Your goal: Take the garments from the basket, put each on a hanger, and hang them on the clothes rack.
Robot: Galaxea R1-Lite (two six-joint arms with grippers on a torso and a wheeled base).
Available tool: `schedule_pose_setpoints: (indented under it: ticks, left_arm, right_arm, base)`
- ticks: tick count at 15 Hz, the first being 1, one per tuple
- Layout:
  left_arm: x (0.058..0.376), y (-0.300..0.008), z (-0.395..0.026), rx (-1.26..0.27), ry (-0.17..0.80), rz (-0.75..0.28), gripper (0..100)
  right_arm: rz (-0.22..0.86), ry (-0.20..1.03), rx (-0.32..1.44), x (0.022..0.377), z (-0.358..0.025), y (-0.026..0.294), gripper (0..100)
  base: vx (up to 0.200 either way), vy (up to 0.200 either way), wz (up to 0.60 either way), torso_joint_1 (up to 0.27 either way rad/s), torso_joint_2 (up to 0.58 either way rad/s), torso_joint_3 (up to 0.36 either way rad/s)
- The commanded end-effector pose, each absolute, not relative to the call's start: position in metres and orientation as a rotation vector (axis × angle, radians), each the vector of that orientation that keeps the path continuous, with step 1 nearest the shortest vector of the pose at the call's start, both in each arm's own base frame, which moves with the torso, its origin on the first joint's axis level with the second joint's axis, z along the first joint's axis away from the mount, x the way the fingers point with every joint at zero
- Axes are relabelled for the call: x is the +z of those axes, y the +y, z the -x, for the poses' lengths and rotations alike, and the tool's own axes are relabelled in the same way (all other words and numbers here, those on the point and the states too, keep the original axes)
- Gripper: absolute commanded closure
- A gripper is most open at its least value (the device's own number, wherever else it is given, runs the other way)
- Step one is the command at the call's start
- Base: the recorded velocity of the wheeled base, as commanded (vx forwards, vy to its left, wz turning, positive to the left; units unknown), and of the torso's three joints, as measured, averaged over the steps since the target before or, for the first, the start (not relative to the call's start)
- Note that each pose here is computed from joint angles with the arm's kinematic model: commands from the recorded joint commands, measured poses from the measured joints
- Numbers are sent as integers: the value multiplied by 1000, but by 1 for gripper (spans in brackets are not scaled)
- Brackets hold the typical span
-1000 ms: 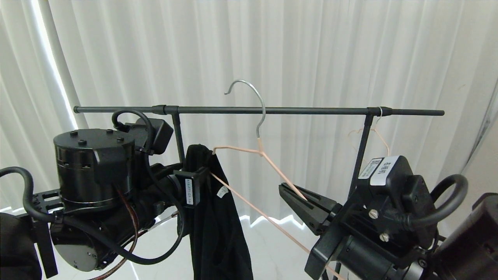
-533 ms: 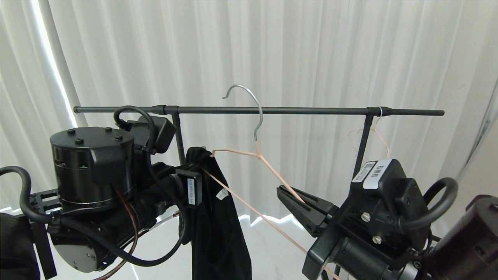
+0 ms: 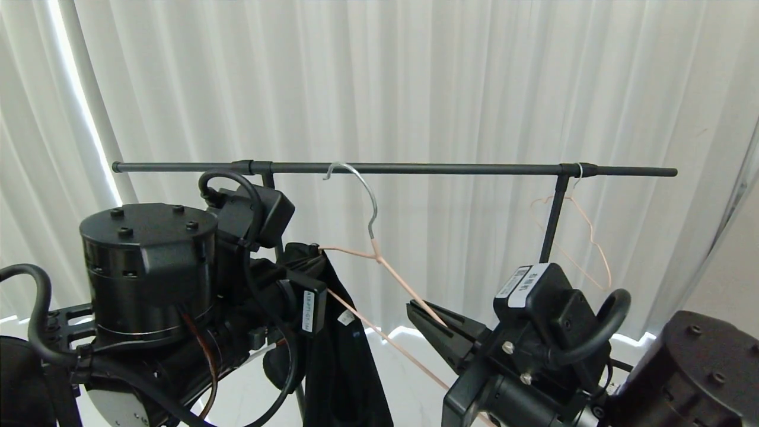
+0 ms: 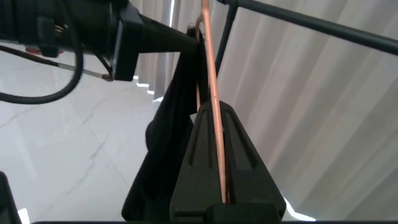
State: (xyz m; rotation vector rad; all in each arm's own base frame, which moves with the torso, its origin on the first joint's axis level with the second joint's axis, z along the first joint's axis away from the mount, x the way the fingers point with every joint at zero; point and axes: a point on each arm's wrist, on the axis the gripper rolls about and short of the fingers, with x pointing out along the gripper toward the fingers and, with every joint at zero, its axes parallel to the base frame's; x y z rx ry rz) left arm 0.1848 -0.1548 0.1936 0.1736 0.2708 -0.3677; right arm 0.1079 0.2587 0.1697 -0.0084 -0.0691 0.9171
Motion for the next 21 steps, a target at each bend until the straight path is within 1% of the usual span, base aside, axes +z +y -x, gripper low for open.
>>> schedule_pose_setpoints:
  ticks: [1, 5, 8, 10, 13, 15, 17, 18, 19, 20, 21]
  left_arm:
    - [196, -157, -181, -385, 260, -171, 100]
    - [203, -158, -172, -442, 231, -180, 100]
    - [208, -154, -168, -445, 207, -186, 100]
    - [212, -152, -164, -465, 189, -187, 100]
    - [208, -147, -159, -492, 188, -225, 100]
    - [204, -138, -163, -451, 204, -230, 100]
    - [207, -125, -173, -373, 202, -216, 100]
    - [209, -118, -177, -338, 197, -211, 100]
    - [211, -114, -180, -314, 194, -207, 100]
    - [210, -111, -182, -296, 197, -206, 100]
    - [210, -110, -183, -293, 197, -206, 100]
  right_arm:
    - [16, -49, 919, 163, -111, 267, 100]
    - [-6, -21, 914, 154, -120, 286, 100]
    - [-3, -5, 904, 147, -127, 294, 100]
    - [-24, 8, 899, 144, -130, 298, 100]
    - [-29, 7, 899, 144, -131, 301, 100]
    - [-35, 1, 871, 147, -138, 296, 100]
    - [-60, -8, 830, 156, -145, 279, 100]
    - [-84, 0, 821, 159, -144, 268, 100]
    - [-140, 6, 827, 165, -140, 259, 100]
    - [-188, 8, 831, 171, -137, 253, 100]
    - [-212, 9, 836, 175, -135, 249, 100]
  base:
    - [0, 0, 0, 0, 0, 0]
    - [0, 0, 0, 0, 0, 0]
    - [0, 0, 0, 0, 0, 0]
    - [0, 0, 0, 0, 0, 0]
    - [0, 0, 0, 0, 0, 0]
    - [0, 0, 0, 0, 0, 0]
    - [0, 0, 0, 0, 0, 0]
    - [0, 0, 0, 0, 0, 0]
    - [0, 0, 0, 0, 0, 0]
    - [0, 0, 0, 0, 0, 0]
    - [0, 0, 0, 0, 0, 0]
